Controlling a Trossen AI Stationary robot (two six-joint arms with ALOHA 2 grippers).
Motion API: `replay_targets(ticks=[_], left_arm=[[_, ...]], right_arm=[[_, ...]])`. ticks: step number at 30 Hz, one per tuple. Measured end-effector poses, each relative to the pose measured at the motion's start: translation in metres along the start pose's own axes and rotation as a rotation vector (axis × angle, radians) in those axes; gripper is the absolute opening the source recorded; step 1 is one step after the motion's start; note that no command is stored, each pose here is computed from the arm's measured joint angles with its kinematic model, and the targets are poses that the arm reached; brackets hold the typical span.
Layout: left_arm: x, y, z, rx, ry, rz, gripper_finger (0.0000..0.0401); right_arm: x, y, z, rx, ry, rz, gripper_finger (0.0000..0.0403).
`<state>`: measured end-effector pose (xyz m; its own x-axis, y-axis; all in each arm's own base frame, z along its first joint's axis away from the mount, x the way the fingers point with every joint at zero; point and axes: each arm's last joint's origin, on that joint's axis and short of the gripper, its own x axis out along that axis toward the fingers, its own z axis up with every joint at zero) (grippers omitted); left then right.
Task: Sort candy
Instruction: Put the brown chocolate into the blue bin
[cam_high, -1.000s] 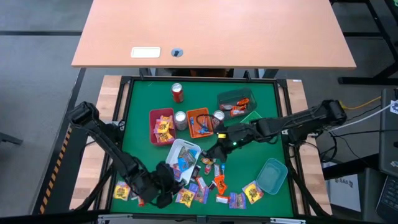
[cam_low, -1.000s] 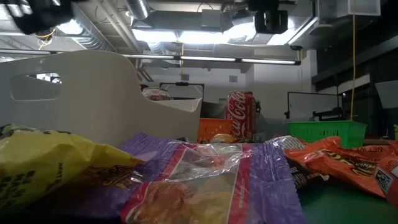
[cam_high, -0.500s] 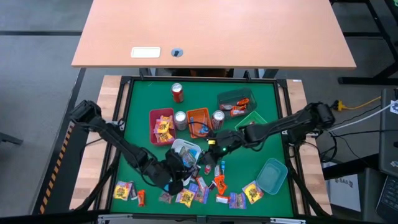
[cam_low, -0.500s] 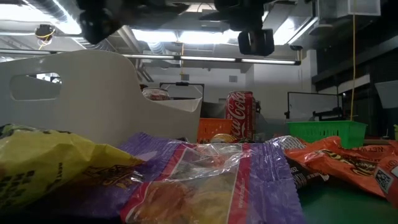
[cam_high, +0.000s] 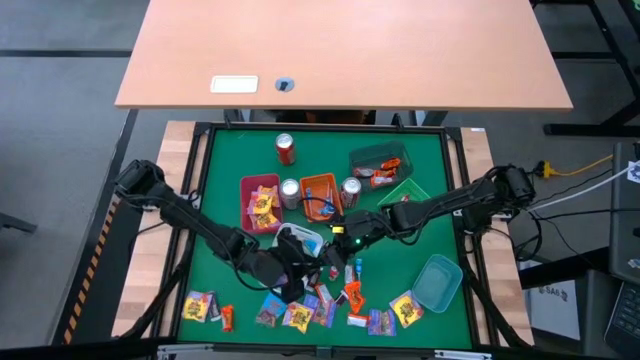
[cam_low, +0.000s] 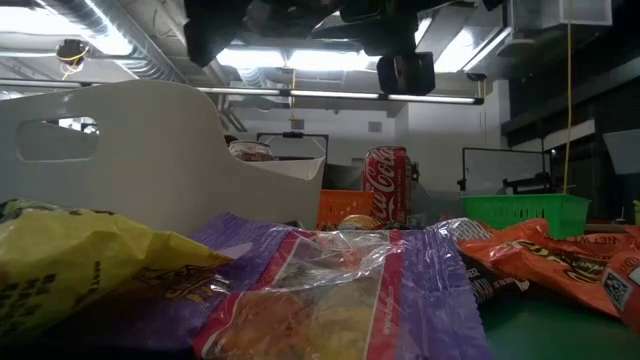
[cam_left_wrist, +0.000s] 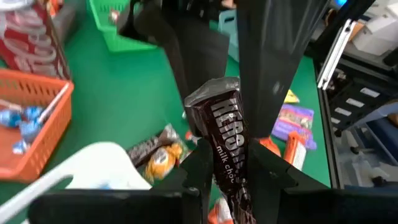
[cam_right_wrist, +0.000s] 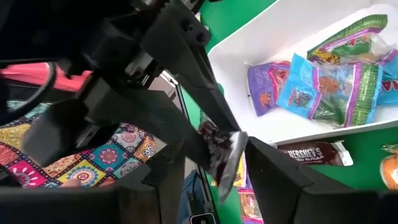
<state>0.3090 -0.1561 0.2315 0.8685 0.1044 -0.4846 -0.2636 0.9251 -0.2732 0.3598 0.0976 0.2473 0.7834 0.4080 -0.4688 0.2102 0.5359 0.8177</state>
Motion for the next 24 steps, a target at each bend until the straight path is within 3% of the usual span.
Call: replay_targets(ticks=[10,24], left_arm=[[0.0005,-0.0008,0.0025,0.036,-0.019,-0.012,0.0065],[0.0004,-0.0009,0.0022,0.036,-0.017,-0.012,0.0071]], right_arm=[[0.0000,-0.0004,-0.0010,0.028,0.026,0.005,0.0157],[0.0000,-0.0011,-0.0017,0.026,0.037,0.001,0.0023]])
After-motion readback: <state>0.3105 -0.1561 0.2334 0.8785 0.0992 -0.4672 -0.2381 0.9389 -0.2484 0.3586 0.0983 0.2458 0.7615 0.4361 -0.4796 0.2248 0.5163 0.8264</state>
